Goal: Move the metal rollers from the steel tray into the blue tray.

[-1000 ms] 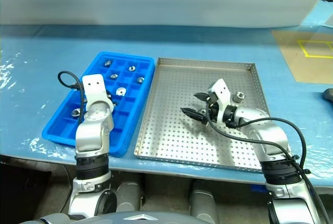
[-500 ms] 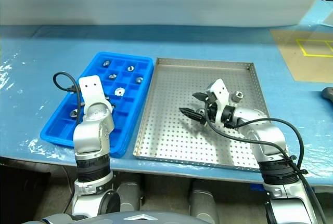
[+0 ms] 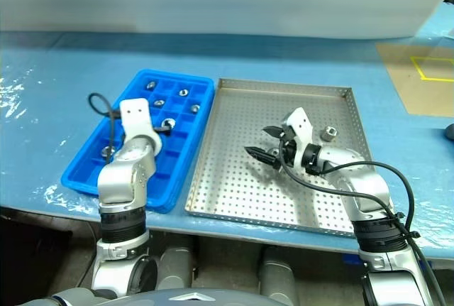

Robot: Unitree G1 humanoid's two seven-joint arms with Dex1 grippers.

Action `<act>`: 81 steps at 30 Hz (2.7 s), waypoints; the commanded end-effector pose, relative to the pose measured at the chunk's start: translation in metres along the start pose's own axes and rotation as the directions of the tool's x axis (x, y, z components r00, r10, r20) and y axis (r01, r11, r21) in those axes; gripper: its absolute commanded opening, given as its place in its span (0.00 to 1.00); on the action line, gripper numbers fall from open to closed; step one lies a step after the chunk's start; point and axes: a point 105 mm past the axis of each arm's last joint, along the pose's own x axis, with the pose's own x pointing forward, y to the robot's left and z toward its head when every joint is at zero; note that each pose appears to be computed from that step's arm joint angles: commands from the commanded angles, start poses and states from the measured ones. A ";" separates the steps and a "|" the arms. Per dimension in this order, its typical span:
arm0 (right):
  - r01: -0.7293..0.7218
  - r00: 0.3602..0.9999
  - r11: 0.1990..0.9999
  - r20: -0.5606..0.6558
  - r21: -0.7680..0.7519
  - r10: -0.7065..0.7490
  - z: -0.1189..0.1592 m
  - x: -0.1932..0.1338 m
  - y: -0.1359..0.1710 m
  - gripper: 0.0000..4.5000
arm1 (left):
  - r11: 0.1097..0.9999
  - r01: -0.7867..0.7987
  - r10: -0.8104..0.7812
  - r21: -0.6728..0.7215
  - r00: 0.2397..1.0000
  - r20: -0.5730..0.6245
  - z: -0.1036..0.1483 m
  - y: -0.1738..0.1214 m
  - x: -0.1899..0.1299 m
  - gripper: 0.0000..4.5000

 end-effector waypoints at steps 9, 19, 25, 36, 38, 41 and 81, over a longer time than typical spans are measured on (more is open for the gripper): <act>0.185 0.977 0.983 0.103 -0.001 -0.184 0.026 -0.041 -0.006 1.00 | 0.830 0.519 -0.557 0.205 0.789 0.257 0.051 -0.095 -0.004 1.00; 0.359 0.929 0.933 0.080 0.040 -0.361 0.019 -0.083 -0.006 1.00 | 0.526 0.800 -0.850 0.289 0.480 0.216 0.055 -0.162 -0.013 1.00; 0.401 0.912 0.915 0.071 0.050 -0.404 0.016 -0.093 -0.003 1.00 | 0.363 0.855 -0.932 0.371 0.340 0.128 0.045 -0.188 -0.020 1.00; 0.404 0.912 0.914 0.064 0.045 -0.406 0.016 -0.092 -0.001 1.00 | 0.252 0.864 -0.961 0.435 0.277 0.006 0.023 -0.208 -0.018 1.00; 0.402 0.913 0.915 0.063 0.045 -0.404 0.016 -0.092 -0.001 1.00 | 0.238 0.859 -0.959 0.454 0.281 -0.027 0.019 -0.211 -0.016 1.00; 0.399 0.914 0.916 0.060 0.047 -0.401 0.014 -0.092 0.001 1.00 | 0.217 0.865 -0.962 0.452 0.268 -0.050 0.015 -0.216 -0.016 1.00; 0.411 0.907 0.910 0.078 0.059 -0.414 0.013 -0.081 0.009 1.00 | 0.320 0.880 -0.910 0.352 0.388 -0.144 -0.012 -0.235 -0.002 1.00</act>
